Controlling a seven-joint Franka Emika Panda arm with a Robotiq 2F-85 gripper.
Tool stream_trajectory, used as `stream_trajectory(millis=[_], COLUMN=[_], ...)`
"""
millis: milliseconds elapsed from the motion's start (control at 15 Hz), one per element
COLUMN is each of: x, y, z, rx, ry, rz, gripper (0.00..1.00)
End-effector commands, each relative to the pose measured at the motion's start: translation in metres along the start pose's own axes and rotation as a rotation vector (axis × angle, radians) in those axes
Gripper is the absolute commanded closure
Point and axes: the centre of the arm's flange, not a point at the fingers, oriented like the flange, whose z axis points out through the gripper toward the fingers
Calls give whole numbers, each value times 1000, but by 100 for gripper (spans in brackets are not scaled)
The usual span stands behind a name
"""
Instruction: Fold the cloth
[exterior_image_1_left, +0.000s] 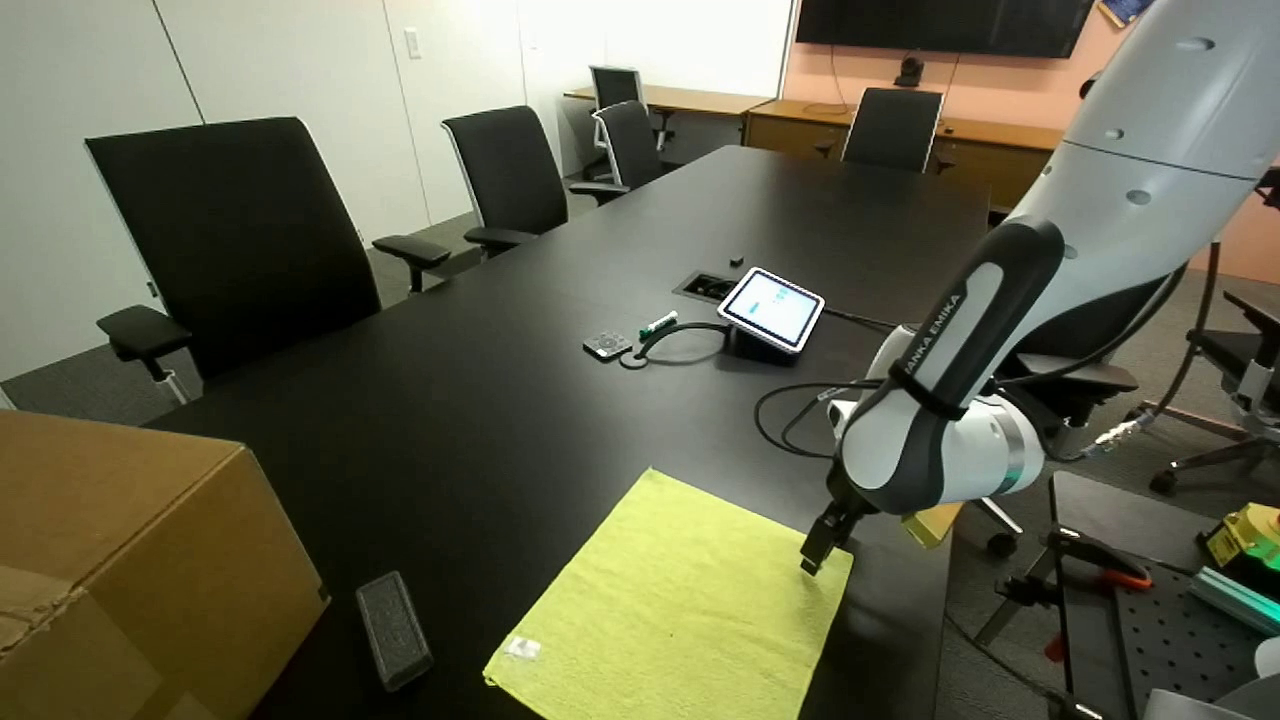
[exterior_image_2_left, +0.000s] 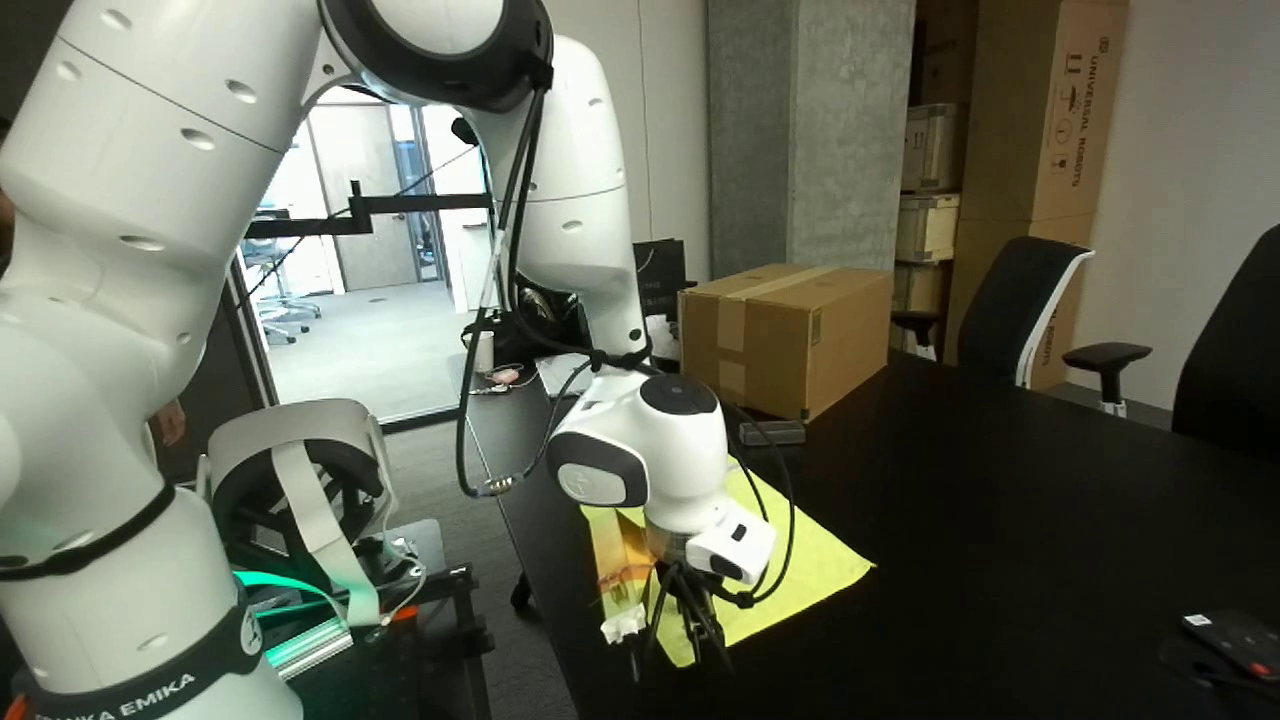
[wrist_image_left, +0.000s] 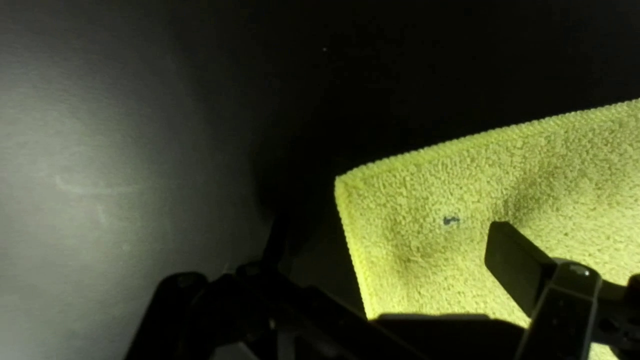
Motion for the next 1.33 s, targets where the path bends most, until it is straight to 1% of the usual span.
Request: stream_trajectory(millis=[0, 67, 200, 267, 333, 467, 533, 600, 667, 733, 867, 933, 1000, 1133, 1200, 1267], x=[6, 6, 5, 5, 4, 3, 3, 3, 4, 4, 4, 6, 5, 8, 10, 12], y=[-1, -2, -6, -7, -9, -15, -20, -24, -27, -31, -35, -37, -39, -39, -39, -38], z=[6, 6, 3, 4, 3, -1, -4, -8, -10, -15, -23, -26, -31, -34, -37, -43], rx=[-7, -8, -12, -19, -23, -34, -39, -40, -50, -54, -60, -66, -69, -77, -77, -71], ry=[-4, -7, -14, -15, -18, -21, -21, -24, -25, -28, -40, -46, -59, -79, -85, -91], rz=[-3, -4, -11, -16, -23, -40, -51, -61, -67, -76, -87, -101, -105, -110, -106, -102], gripper=[2, 4, 5, 20, 32, 46, 55, 61, 65, 76, 93, 94, 99, 100, 96, 96])
